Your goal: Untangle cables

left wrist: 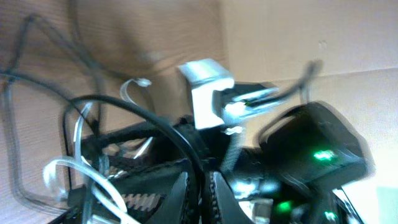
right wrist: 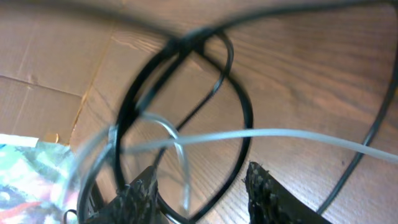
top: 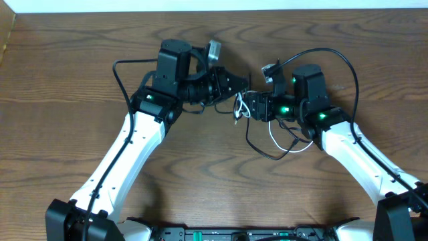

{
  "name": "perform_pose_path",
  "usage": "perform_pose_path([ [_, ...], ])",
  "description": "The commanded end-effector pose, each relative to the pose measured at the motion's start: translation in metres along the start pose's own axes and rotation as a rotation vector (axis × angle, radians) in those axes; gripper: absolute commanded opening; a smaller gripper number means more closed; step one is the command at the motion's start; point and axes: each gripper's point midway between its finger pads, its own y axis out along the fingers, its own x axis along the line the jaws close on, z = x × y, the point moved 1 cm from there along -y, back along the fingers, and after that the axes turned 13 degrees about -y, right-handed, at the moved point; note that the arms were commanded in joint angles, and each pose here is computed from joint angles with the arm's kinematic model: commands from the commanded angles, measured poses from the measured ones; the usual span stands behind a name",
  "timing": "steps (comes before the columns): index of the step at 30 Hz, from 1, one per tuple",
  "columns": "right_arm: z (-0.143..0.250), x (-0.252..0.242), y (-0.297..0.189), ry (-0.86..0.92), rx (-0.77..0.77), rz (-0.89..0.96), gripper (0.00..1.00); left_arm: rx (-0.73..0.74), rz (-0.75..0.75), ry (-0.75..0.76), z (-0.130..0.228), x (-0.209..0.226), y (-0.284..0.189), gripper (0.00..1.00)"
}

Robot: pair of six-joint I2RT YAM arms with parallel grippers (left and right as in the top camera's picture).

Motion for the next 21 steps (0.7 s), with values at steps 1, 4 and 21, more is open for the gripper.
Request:
perform_pose_path([
  [1,0.003,-0.005,0.005,0.016,0.017,0.07,0.44,0.055,0.139,0.043,0.009,-0.041,-0.008,0.07],
  [4,0.006,-0.013,0.006,0.016,0.022,0.135,0.33,0.061,0.161,0.042,0.009,-0.046,-0.009,0.07],
  [21,0.082,-0.148,-0.103,0.202,0.282,1.014,0.01,-0.444,-0.731,-0.008,-0.059,0.132,-0.093,0.08],
])
